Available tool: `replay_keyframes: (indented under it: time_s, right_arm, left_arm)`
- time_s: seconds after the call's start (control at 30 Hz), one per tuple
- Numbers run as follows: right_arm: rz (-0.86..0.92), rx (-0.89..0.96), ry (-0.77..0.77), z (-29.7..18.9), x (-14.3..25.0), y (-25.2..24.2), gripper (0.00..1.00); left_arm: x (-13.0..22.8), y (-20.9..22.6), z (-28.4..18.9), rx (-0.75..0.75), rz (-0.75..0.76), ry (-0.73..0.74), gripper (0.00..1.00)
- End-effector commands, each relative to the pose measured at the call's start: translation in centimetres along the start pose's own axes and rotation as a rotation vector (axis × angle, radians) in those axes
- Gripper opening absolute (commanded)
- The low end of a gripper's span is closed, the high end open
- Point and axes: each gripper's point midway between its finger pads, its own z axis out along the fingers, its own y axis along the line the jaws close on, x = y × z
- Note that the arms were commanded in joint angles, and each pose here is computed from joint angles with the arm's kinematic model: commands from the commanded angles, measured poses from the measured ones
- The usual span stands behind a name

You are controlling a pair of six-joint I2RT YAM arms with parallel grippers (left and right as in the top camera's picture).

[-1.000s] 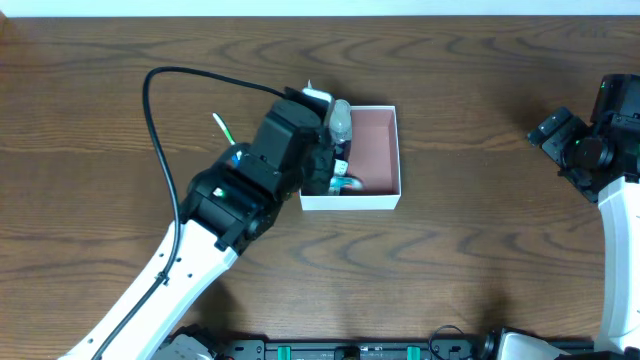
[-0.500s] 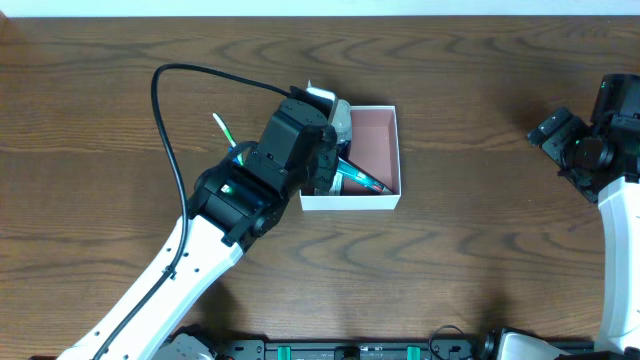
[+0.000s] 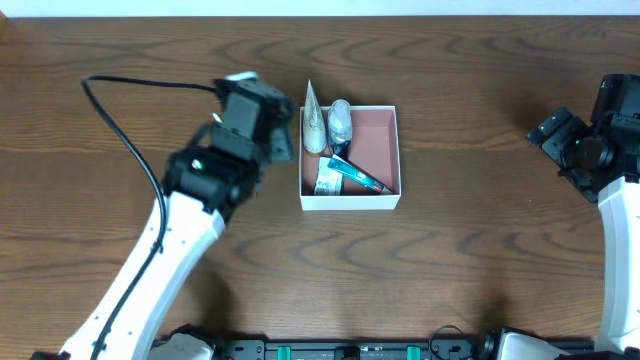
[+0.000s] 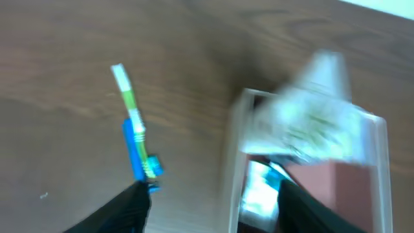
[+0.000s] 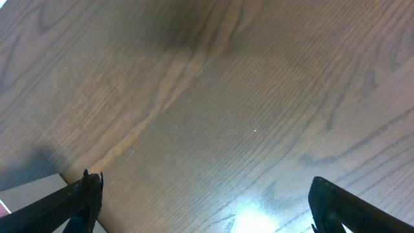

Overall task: Pack container
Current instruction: 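Open the left gripper and withdraw toward the toothbrush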

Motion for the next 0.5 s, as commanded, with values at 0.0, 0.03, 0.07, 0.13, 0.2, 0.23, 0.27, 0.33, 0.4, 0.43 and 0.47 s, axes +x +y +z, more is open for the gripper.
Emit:
replay_keyframes:
  time_s: [0.0, 0.03, 0.07, 0.13, 0.2, 0.23, 0.27, 0.33, 0.4, 0.43, 0.47]
  right_arm:
    - [0.022, -0.005, -0.011, -0.3, -0.5, 0.1, 0.99]
    - [0.022, -0.005, -0.011, -0.3, -0.5, 0.1, 0.99]
    - [0.022, -0.005, -0.011, -0.3, -0.5, 0.1, 0.99]
    - [0.022, -0.005, -0.011, -0.3, -0.5, 0.1, 0.99]
    - [0.022, -0.005, -0.011, -0.3, -0.5, 0.1, 0.99]
    - [0.022, -0.005, -0.011, -0.3, -0.5, 0.1, 0.99]
    - [0.022, -0.005, -0.011, -0.3, -0.5, 0.1, 0.99]
    - [0.022, -0.005, -0.011, -0.3, -0.5, 0.1, 0.99]
    - [0.022, -0.005, -0.011, -0.3, -0.5, 0.1, 0.99]
    - [0.022, -0.005, -0.011, -0.3, -0.5, 0.1, 0.99]
    - [0.022, -0.005, -0.011, -0.3, -0.5, 0.1, 0.99]
  left_arm:
    - [-0.5, 2.4, 2.2, -0.095, -0.117, 0.021, 0.72]
    - [-0.3, 3.0, 3.2, -0.119, -0.123, 0.039, 0.76]
    - [0.0, 3.5, 4.0, -0.14, -0.127, 0.058, 0.77]
    - [0.8, 4.6, 5.8, -0.187, -0.139, 0.105, 0.78]
    - [2.0, 5.4, 7.7, -0.218, -0.162, 0.166, 0.78]
    - [2.6, 5.6, 8.6, -0.221, -0.167, 0.199, 0.78]
    - [3.5, 5.8, 9.6, -0.223, -0.177, 0.241, 0.78]
    - [4.6, 6.3, 11.0, -0.231, -0.2, 0.298, 0.78]
    - [5.7, 6.8, 12.2, -0.238, -0.225, 0.351, 0.78]
    - [6.2, 7.0, 12.8, -0.24, -0.236, 0.376, 0.78]
    - [6.6, 7.2, 13.1, -0.239, -0.245, 0.396, 0.78]
